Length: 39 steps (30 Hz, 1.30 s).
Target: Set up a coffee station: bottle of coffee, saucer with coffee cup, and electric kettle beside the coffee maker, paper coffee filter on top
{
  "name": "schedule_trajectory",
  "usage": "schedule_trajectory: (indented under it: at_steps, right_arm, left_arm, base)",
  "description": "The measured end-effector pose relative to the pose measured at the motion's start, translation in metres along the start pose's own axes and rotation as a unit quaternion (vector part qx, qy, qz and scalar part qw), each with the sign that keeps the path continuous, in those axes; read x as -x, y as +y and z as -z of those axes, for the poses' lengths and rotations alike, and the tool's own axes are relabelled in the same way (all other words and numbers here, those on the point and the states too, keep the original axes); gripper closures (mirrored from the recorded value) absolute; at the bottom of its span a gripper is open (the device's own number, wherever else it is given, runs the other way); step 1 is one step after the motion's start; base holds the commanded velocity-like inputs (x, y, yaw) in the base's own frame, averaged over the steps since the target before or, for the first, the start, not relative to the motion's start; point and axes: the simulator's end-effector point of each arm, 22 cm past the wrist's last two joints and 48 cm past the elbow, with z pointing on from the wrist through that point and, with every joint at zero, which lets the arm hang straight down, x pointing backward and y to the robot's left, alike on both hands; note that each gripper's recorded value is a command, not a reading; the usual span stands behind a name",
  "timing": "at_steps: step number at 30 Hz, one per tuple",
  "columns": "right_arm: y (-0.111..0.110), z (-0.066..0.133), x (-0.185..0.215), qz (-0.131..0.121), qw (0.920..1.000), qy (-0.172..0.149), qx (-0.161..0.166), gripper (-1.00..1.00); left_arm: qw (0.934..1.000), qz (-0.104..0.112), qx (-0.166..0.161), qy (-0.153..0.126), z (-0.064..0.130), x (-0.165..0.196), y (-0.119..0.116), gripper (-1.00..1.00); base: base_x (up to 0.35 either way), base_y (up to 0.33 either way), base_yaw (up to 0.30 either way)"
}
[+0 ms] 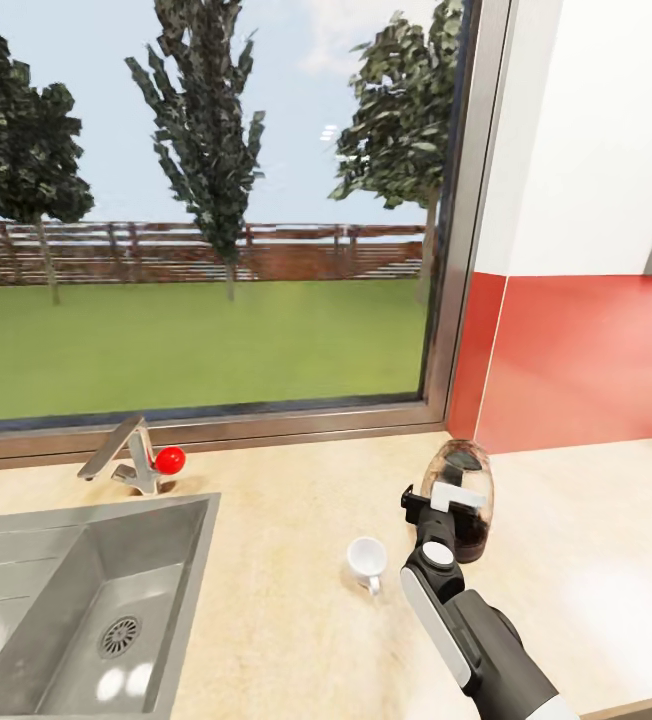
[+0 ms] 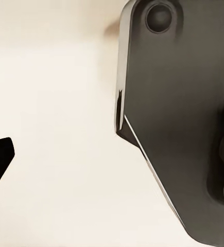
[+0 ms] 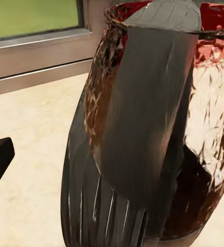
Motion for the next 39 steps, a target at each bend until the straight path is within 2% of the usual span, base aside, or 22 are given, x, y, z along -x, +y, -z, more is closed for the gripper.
schedule_trajectory:
  at_steps: [35,36,39]
  right_arm:
    - [-0.0001,0.0000,-0.0002,0.000,1.0000,0.000,0.000,-1.00]
    - [-0.0001,0.0000,-0.0001,0.000,1.0000,0.000,0.000,1.00]
    - [0.0001,0.0001,-0.0001,-0.001,1.0000,0.000,0.000,1.00]
  left_arm:
    - [1.0000,0.000,0.000,0.000,0.0001,-0.0005,0.0000,-1.00]
    - [1.0000,0.000,0.000,0.000,0.0001,-0.0004,0.0000,-1.00]
    - [1.0000,0.000,0.000,0.000,0.0001,-0.0004,0.0000,-1.00]
  base:
    - [0.000,-0.012,0.000]
    - [0.000,0.000,0.000]
    - [0.000,0.000,0.000]
